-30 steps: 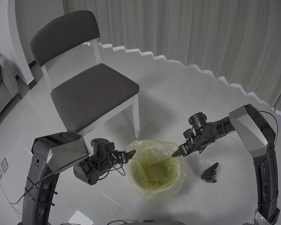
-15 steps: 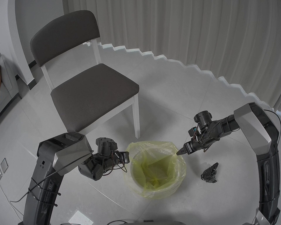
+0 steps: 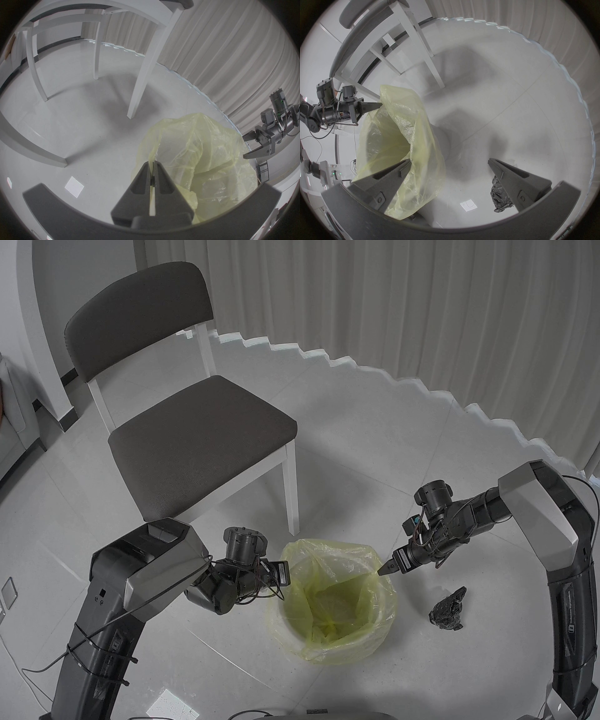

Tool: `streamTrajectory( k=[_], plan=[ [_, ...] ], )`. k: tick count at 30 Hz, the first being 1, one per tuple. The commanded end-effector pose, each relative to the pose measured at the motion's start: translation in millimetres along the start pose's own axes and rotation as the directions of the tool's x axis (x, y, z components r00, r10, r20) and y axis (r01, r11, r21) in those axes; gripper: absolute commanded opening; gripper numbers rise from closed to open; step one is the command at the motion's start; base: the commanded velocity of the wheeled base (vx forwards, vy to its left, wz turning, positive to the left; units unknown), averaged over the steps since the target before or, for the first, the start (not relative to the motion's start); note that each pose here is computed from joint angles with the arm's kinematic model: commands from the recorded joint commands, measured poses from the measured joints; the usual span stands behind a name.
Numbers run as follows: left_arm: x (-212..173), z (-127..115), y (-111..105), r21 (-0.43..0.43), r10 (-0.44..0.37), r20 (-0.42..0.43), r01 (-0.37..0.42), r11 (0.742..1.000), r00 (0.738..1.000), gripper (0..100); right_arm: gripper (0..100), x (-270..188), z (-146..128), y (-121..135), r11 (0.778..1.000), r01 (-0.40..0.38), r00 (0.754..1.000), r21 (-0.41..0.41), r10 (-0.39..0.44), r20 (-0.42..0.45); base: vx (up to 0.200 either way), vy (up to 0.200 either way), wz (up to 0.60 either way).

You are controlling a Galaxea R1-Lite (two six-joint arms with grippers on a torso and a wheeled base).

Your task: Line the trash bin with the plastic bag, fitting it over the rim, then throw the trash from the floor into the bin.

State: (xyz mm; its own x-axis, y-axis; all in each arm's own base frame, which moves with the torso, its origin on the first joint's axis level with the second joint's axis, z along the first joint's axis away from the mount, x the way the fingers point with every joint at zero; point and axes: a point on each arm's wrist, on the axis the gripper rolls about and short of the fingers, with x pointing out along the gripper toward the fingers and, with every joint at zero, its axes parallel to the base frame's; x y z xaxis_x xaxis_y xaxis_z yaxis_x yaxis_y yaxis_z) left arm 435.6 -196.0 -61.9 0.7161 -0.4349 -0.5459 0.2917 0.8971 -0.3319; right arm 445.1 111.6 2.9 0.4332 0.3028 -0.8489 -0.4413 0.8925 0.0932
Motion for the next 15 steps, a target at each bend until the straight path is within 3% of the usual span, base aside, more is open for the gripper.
streamTrajectory(
  k=[1, 14, 15],
  plan=[
    [0.6, 0.4, -6.8, 0.005, -0.007, -0.008, 0.007, 1.000, 1.000, 0, 100, 0.6, -4.6, 0.6, 1.000, -0.002, 1.000, 0.002, 0.002, -0.017, 0.000, 0.000, 0.00],
    [-0.7, -0.5, -5.7, 0.008, 0.026, 0.007, -0.026, 1.000, 1.000, 0, 100, 1.2, -26.4, 6.6, 1.000, -0.026, 0.995, 0.010, 0.027, -0.092, 0.000, 0.000, 0.00],
    [-0.4, -1.1, -5.5, 0.008, 0.027, 0.005, -0.027, 1.000, 1.000, 100, 100, 0.3, -27.9, 7.0, 1.000, -0.028, 0.995, 0.011, 0.029, -0.095, 0.000, 0.000, 0.00]
  ],
)
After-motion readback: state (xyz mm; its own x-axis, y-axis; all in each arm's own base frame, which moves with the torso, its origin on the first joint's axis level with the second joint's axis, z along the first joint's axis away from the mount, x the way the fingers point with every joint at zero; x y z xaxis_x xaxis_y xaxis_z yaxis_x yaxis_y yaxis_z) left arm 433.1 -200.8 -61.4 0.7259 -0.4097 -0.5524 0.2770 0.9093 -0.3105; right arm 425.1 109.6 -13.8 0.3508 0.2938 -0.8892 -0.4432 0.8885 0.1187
